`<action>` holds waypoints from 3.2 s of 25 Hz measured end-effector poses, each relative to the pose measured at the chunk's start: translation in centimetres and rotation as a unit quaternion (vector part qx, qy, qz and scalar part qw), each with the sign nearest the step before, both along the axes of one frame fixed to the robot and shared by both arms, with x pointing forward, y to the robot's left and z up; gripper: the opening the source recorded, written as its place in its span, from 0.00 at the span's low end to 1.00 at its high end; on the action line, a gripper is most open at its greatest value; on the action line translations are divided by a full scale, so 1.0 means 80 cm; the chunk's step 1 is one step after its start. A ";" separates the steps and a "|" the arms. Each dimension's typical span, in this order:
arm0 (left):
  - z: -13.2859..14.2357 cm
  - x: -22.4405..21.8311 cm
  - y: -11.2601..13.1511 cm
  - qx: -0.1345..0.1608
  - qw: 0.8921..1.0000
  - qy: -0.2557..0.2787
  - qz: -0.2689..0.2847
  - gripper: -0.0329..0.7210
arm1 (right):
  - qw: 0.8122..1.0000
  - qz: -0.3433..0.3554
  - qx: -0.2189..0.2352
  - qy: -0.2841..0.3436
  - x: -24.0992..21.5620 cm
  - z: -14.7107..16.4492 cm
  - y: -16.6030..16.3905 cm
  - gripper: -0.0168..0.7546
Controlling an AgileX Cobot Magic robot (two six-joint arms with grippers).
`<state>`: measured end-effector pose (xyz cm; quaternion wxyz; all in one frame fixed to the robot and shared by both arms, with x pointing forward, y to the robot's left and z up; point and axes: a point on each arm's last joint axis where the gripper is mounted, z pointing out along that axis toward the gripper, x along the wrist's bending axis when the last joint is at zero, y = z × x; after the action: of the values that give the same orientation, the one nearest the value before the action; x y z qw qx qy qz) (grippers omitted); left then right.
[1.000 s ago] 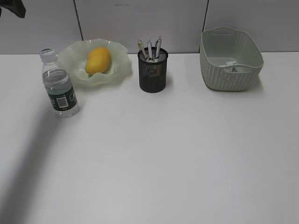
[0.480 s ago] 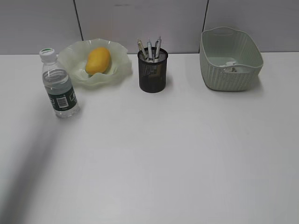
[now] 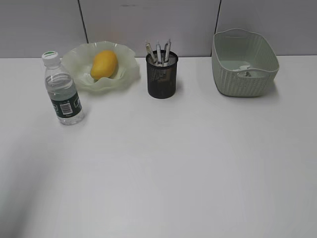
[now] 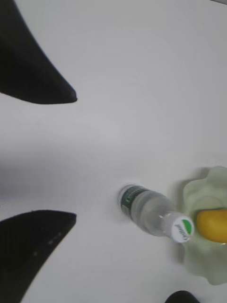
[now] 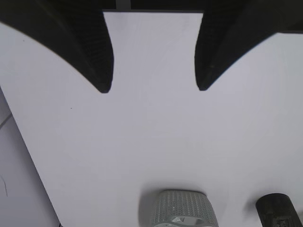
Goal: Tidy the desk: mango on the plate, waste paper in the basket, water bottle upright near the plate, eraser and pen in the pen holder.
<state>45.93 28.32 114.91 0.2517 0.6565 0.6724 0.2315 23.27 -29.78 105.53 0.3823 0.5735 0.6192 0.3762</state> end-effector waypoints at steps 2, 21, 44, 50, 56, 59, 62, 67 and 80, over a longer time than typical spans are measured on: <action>-0.010 -0.021 0.002 0.000 1.000 0.001 0.000 0.75 | 1.000 0.000 0.000 0.000 0.000 0.000 0.000 0.59; -0.073 -0.216 0.022 -0.016 0.985 -0.170 -0.001 0.75 | 1.000 0.000 0.000 0.000 0.000 0.000 0.000 0.59; -0.104 -0.289 0.033 -0.007 0.973 -0.232 0.022 0.68 | 1.000 0.000 0.000 0.000 0.000 0.000 0.000 0.59; -0.112 -0.287 0.029 0.001 0.977 -0.211 0.007 0.62 | 1.000 0.000 0.000 0.000 0.000 0.000 0.000 0.59; -0.113 -0.287 0.026 0.001 0.977 -0.211 -0.014 0.58 | 1.000 0.000 0.000 0.000 0.000 0.000 0.000 0.59; -0.113 -0.287 0.025 0.001 0.977 -0.211 -0.015 0.56 | 1.000 0.000 0.000 0.000 0.000 0.000 0.000 0.59; -0.113 -0.287 0.025 0.001 0.977 -0.211 -0.013 0.53 | 1.000 0.000 0.000 0.000 0.000 0.000 0.000 0.59; -0.113 -0.288 0.025 0.007 0.977 -0.210 0.015 0.49 | 1.000 0.000 0.000 0.000 0.000 0.000 0.000 0.59; -0.113 -0.288 0.024 0.007 0.977 -0.210 0.017 0.36 | 1.000 0.000 0.000 0.000 0.000 0.000 0.000 0.59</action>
<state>22.93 30.27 105.84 0.3786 0.5831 0.6140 0.3737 23.27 -29.78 105.53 0.3823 0.5735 0.6192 0.3762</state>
